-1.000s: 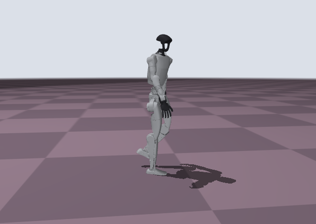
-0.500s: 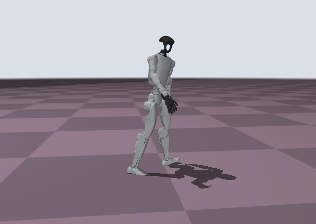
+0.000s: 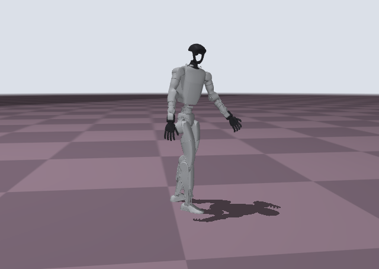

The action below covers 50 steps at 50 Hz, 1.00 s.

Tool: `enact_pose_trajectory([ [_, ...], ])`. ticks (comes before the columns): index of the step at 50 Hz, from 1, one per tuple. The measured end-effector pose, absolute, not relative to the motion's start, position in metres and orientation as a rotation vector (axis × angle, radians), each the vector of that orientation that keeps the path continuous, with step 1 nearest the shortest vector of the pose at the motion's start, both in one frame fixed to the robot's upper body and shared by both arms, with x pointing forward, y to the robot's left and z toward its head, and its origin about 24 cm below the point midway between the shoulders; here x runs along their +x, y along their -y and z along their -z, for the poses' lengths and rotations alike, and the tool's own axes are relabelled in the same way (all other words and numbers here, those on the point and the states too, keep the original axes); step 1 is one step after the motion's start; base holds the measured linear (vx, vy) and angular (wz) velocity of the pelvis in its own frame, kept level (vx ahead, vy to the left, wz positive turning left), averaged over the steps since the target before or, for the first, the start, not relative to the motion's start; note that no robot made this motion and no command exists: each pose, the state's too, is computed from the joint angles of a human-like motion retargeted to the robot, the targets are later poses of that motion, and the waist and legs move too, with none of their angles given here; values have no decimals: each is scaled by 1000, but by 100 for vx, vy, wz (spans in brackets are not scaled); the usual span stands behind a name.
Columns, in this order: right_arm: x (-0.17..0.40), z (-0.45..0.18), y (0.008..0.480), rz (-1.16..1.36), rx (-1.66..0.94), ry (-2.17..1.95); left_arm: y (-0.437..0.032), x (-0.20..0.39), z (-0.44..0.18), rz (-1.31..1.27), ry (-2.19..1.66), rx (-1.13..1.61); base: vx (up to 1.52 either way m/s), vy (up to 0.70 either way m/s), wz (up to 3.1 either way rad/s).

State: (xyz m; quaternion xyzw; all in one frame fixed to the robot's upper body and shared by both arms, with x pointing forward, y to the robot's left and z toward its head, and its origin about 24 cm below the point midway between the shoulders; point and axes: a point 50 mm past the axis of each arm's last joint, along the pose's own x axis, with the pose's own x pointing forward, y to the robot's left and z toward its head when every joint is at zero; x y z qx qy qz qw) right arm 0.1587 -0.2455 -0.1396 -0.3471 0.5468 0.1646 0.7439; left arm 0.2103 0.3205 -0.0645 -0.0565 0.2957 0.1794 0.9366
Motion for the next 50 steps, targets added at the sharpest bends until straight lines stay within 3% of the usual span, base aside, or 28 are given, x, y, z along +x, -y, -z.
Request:
enact_pose_trajectory([
  [11, 141, 147, 245, -359, -773, -1269, -293, 253, 59, -103, -723, 149, 43, -2, 124],
  [17, 147, 142, 254, -309, -775, -1263, -269, 244, 82, -85, -836, 164, 57, 7, 120],
  [25, 178, 122, 274, -170, -824, -1206, -259, 163, 132, -239, -1033, -7, 61, 1, 51],
  [36, 270, 61, 272, -7, -781, -852, -270, 26, 161, -338, -1376, -45, 51, -13, 2],
  [43, 322, 12, 254, -13, -822, -618, -256, -8, 165, -293, -1467, -117, 45, -4, -44],
  [50, 336, -5, 236, -73, -875, -471, -236, -10, 168, -118, -1455, -134, 52, 3, -53],
])
